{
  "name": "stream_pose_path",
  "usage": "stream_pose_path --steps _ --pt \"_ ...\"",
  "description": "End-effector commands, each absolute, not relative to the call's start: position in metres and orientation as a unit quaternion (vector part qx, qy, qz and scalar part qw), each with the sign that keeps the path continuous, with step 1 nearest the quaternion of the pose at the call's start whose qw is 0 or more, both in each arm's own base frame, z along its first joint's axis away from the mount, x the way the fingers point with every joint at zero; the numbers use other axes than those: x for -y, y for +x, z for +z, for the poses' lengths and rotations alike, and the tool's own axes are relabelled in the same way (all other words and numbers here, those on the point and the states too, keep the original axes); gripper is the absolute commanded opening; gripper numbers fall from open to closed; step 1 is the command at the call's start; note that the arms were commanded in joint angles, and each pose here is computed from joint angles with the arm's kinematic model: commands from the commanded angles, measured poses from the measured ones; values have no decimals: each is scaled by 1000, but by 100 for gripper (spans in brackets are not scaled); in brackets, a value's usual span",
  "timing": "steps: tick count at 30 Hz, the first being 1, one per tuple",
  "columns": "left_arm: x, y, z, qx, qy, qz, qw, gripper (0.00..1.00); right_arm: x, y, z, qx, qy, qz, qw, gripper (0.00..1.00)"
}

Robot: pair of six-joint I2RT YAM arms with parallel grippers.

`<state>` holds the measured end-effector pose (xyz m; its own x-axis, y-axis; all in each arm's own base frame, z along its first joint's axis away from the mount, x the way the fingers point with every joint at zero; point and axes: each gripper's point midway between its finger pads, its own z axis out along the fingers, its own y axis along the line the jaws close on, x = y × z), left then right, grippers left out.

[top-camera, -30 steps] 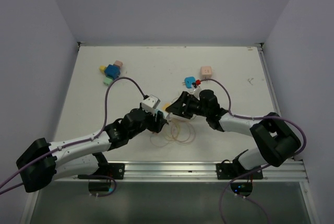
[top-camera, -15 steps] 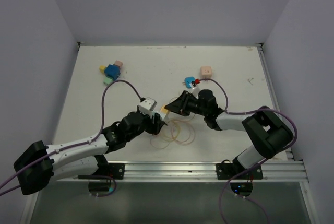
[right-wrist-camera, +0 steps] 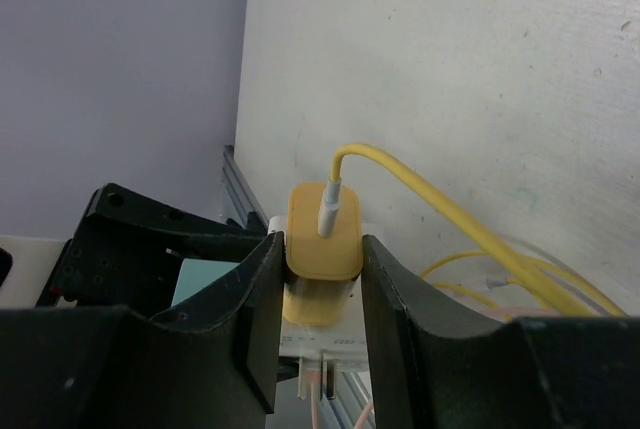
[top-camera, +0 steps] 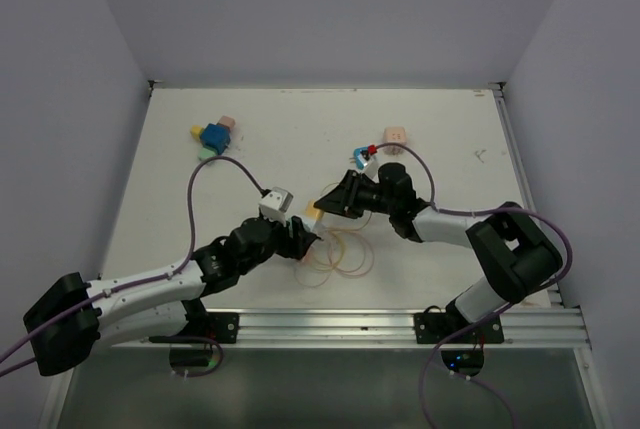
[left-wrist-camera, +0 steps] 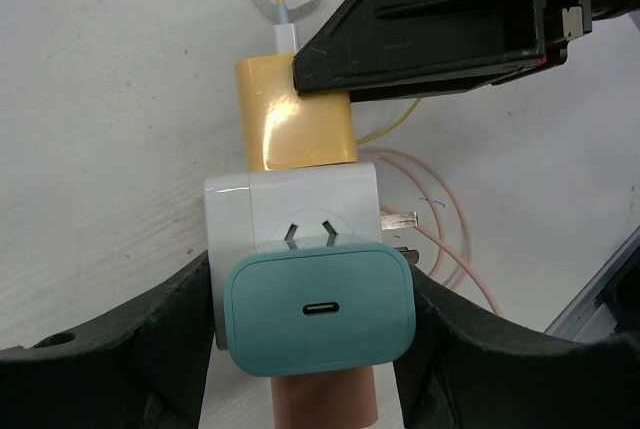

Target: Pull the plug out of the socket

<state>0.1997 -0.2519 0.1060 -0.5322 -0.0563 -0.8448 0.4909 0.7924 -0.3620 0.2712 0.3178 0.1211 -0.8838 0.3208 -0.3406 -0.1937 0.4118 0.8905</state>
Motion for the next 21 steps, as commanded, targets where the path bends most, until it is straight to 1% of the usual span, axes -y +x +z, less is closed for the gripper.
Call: stream_pose_path --steps 1,4,12,21 --pt "263 175 98 -836 146 -327 415 0 -290 342 183 -761 48 532 368 0" --pt "262 176 93 -847 152 -309 404 0 -277 359 193 -764 51 519 381 0" --pt "267 172 79 -865 167 -286 378 0 -260 384 211 -770 39 480 419 0" --pt "266 168 85 -864 164 -292 376 0 -241 408 241 -759 39 456 463 0"
